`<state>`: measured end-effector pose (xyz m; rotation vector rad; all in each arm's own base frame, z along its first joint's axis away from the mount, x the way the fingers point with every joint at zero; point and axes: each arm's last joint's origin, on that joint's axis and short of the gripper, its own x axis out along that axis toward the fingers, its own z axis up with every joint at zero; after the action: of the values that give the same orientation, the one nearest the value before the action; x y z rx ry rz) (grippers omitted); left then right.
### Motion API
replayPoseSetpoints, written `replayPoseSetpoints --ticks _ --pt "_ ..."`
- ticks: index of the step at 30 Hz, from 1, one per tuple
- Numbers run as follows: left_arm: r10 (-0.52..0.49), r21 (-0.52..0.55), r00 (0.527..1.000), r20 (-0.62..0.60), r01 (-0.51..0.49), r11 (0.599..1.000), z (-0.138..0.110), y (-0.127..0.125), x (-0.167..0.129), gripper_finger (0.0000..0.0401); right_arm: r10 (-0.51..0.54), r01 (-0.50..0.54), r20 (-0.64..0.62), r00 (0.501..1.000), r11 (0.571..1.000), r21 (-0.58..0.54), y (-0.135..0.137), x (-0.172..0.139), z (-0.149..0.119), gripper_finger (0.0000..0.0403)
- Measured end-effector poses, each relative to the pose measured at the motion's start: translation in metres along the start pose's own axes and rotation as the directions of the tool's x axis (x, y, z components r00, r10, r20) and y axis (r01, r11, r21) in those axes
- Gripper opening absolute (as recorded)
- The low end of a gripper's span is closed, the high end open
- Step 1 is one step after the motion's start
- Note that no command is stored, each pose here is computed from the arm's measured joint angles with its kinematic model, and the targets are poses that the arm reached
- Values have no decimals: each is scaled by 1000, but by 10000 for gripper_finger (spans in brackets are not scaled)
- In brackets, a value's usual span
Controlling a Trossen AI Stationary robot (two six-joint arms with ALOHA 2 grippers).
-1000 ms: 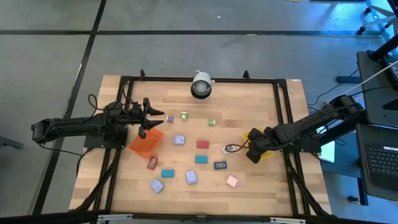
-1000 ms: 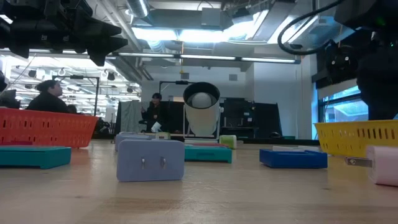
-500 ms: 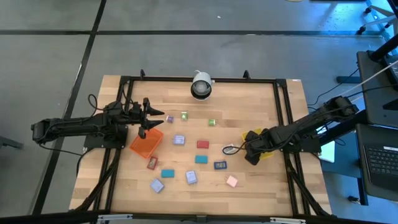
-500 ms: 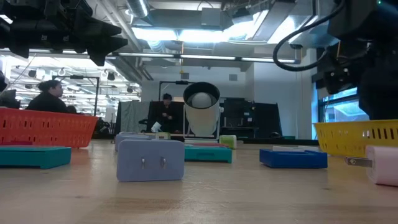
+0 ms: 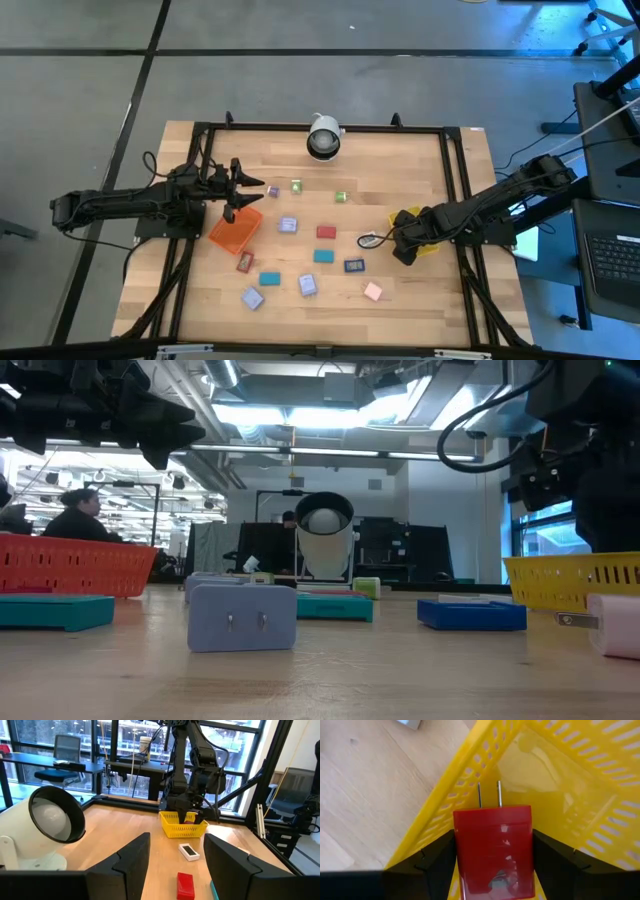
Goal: Pick & Place Office items
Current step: Put the red charger adapter into the yellow basket, then put the right red digital clock into the orange basket
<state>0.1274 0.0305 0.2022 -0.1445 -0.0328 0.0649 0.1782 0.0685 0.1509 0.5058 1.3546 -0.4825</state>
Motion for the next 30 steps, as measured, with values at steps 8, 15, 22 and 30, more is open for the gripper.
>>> replayPoseSetpoints --ticks 8,15,22,30 --pt "0 8 1000 0 0 1000 0 0 0 183 3 -3 -1 1000 1000 14 0 0 0 292" --pt "0 8 1000 0 0 1000 0 0 0 183 -6 6 12 1000 1000 16 0 0 0 307" --pt "0 8 1000 0 0 1000 0 0 0 183 -67 65 99 993 998 24 -4 -3 2 290" --pt "0 9 1000 1 0 1000 0 0 0 183 -71 65 171 983 997 44 -12 -18 1 270"
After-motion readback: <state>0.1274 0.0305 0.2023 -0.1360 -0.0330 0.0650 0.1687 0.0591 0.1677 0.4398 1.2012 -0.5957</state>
